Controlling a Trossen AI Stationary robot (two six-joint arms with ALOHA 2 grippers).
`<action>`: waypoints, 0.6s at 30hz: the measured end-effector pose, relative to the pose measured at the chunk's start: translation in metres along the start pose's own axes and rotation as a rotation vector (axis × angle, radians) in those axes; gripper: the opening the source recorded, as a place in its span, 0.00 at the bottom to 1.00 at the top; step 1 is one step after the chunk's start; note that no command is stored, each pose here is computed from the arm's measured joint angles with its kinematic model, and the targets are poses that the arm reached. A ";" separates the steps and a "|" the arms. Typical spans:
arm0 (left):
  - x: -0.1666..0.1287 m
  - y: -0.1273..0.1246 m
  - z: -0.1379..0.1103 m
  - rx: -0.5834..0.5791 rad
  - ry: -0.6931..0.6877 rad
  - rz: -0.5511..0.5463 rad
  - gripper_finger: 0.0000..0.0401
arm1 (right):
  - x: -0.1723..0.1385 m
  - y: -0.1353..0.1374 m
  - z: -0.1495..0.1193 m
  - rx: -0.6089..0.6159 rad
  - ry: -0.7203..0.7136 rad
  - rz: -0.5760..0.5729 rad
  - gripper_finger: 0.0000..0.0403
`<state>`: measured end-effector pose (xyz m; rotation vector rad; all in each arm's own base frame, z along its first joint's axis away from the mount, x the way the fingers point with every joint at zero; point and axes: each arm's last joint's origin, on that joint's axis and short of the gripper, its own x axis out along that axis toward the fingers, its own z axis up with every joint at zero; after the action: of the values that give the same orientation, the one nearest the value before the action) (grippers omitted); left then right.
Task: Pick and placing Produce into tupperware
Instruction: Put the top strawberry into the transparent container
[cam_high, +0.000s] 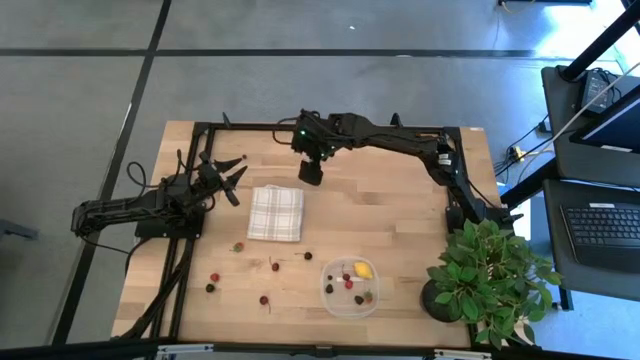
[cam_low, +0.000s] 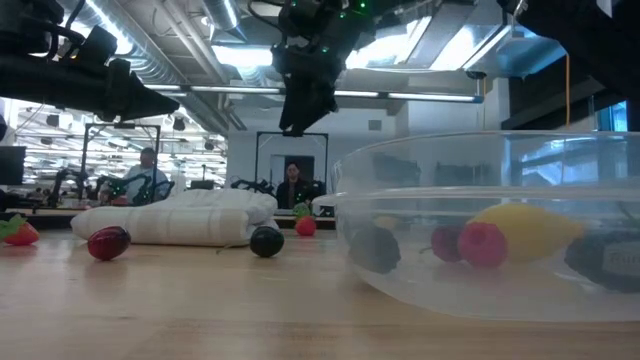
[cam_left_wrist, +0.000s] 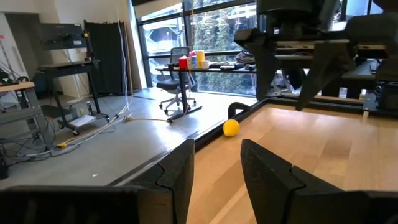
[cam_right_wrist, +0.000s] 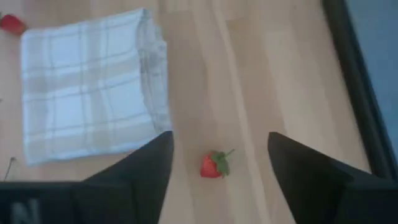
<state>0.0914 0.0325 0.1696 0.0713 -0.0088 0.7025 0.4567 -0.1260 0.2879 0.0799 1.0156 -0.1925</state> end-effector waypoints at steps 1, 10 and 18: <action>0.000 0.000 0.000 0.000 0.000 0.000 0.31 | 0.000 -0.001 0.001 0.019 -0.007 -0.003 0.69; 0.000 0.000 0.000 0.000 0.000 0.000 0.31 | 0.005 -0.010 0.003 0.350 -0.041 -0.040 0.74; 0.000 0.000 0.000 0.000 0.000 0.000 0.31 | 0.037 -0.022 -0.007 0.412 0.040 -0.058 0.74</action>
<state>0.0914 0.0325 0.1696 0.0716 -0.0086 0.7025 0.4658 -0.1509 0.2531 0.4306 1.0069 -0.4535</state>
